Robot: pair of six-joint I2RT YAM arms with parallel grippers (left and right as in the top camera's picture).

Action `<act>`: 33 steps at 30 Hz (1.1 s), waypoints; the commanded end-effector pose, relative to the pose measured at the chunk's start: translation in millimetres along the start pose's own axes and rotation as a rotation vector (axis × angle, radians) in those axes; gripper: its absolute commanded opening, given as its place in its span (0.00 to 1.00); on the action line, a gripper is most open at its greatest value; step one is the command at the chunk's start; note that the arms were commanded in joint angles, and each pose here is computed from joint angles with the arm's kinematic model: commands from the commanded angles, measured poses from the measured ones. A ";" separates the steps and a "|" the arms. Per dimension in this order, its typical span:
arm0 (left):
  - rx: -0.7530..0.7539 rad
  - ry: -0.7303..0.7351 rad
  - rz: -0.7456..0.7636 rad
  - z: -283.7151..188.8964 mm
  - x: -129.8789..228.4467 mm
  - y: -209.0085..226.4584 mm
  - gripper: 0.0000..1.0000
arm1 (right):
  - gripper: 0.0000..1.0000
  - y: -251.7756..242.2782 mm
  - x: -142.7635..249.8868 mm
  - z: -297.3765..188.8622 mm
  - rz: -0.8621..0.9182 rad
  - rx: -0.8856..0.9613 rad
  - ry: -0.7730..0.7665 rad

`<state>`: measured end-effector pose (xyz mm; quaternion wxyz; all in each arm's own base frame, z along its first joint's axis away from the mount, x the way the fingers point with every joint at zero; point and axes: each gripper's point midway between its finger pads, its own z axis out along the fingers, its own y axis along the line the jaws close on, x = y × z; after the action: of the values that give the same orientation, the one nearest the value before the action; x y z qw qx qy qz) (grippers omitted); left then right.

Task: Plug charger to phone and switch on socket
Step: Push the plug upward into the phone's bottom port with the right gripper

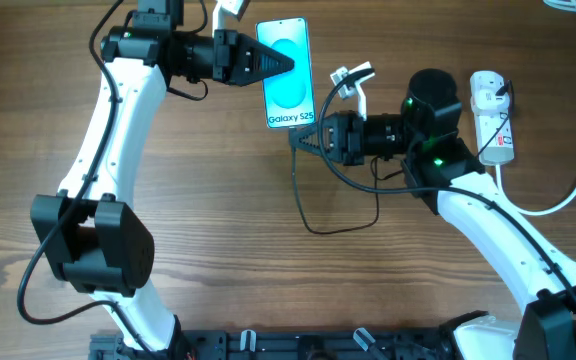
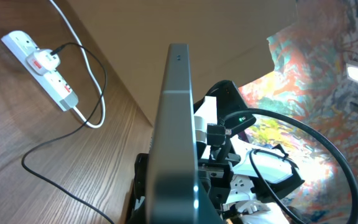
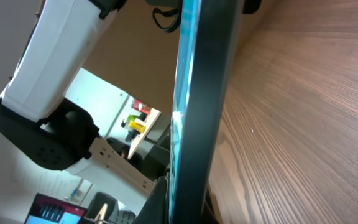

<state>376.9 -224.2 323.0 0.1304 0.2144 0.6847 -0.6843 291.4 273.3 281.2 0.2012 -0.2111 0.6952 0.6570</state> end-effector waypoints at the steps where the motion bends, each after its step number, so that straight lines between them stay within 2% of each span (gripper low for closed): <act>1: 0.071 0.072 -0.010 30.0 16.3 -17.7 0.04 | 0.04 -14.2 -43.1 -15.5 -0.047 0.106 -0.175; 17: 0.045 0.097 -0.019 39.5 27.9 -14.0 0.04 | 0.04 -12.2 -51.7 -22.5 -0.043 0.103 -0.208; 33: 0.016 0.070 -0.020 28.4 22.5 -8.2 0.04 | 0.04 -14.1 -49.9 -22.2 -0.024 0.105 -0.202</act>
<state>369.3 -229.8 321.5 0.1186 0.2127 0.6907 -0.6810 284.5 268.1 282.4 0.1732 -0.2087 0.6890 0.6721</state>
